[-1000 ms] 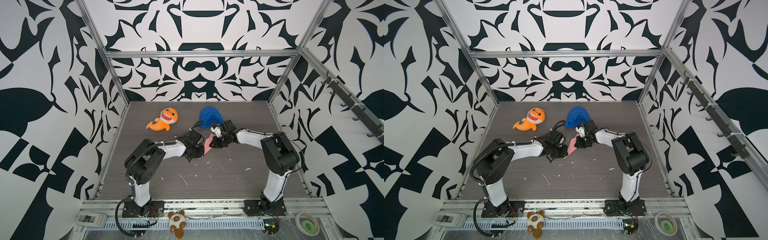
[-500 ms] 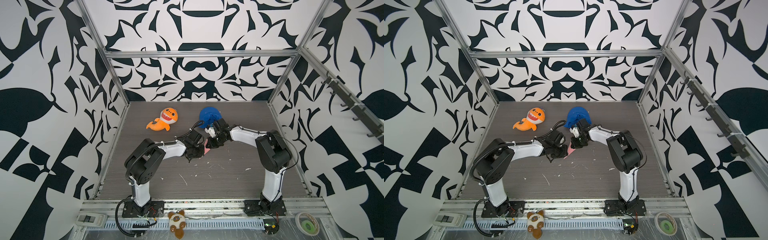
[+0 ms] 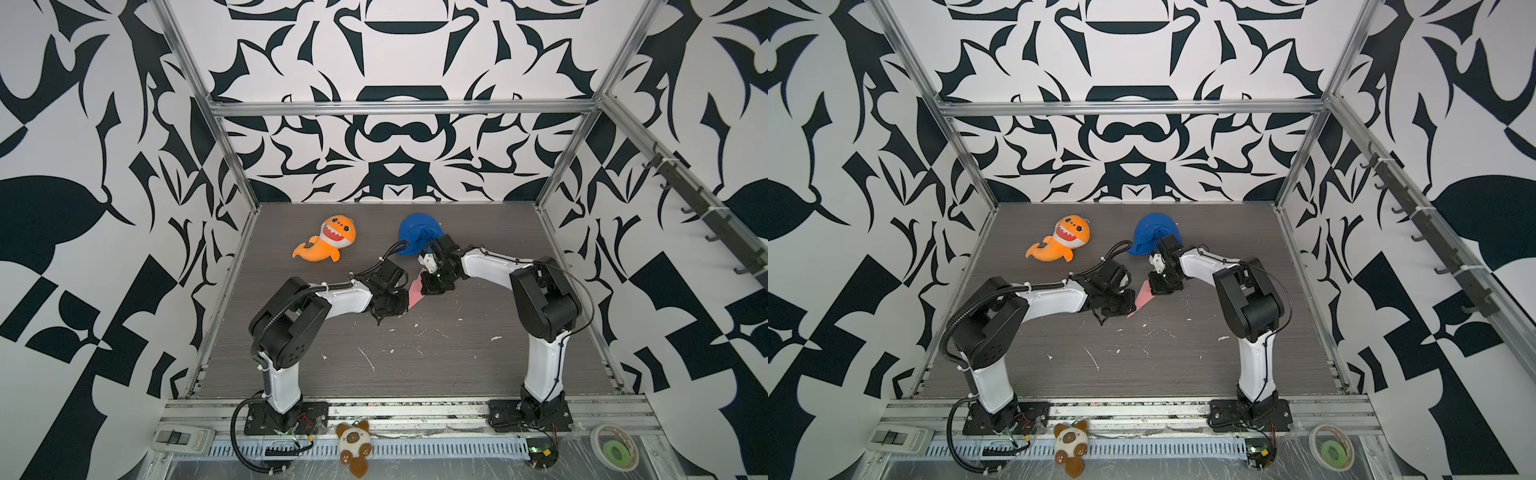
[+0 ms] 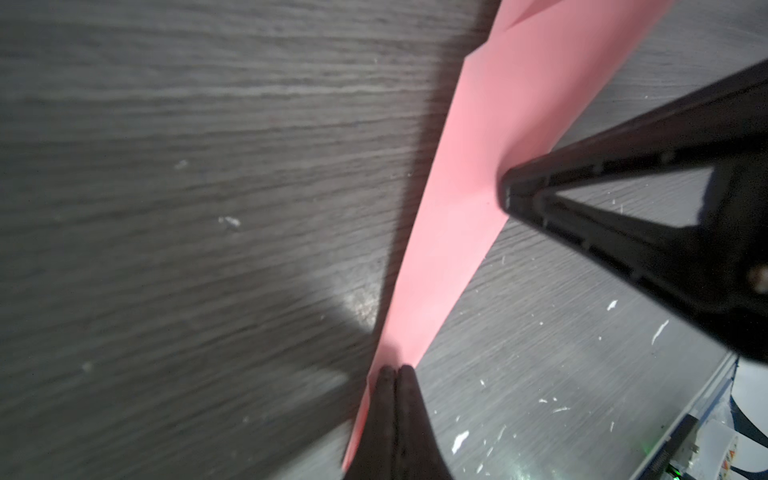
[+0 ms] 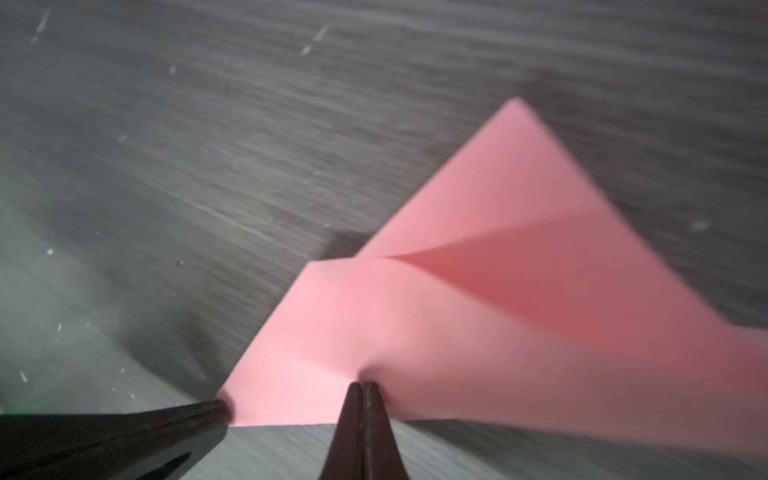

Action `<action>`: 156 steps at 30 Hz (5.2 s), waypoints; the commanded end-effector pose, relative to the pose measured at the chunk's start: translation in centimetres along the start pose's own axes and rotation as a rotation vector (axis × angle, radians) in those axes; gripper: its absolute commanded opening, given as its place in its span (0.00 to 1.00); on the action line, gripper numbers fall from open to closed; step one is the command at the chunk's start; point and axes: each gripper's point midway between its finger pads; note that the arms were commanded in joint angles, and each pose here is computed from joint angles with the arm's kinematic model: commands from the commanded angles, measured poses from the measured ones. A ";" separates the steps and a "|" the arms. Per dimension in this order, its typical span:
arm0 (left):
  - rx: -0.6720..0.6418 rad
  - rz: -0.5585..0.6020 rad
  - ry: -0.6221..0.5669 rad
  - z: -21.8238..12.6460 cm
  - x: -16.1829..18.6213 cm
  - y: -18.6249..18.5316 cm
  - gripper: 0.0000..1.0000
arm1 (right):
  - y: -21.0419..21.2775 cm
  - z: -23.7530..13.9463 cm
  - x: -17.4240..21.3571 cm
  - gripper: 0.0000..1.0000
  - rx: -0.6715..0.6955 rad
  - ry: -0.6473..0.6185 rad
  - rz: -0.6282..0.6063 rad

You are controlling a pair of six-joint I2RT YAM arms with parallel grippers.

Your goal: Fold a paper plane with a square sheet of paper (pick it up from the middle)

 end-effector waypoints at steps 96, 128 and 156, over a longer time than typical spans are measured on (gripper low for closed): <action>0.006 0.081 -0.019 1.0 -2.3 -2.9 0.11 | -0.4 -4.1 -3.9 0.04 0.191 -0.037 0.024; 0.160 0.520 -0.210 -3.6 -2.4 -4.7 0.58 | 1.0 -5.7 -3.2 0.21 0.058 -0.221 0.090; 0.115 0.548 -0.161 0.6 -4.0 -3.5 0.16 | 1.0 -5.6 -3.1 0.20 0.046 -0.208 0.074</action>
Point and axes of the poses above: each gripper's point midway between its finger pads, its own z axis out along the fingers, its own y axis along the line the jaws close on, x = y × z, and after that the axes turned 10 degrees about -z, right-handed
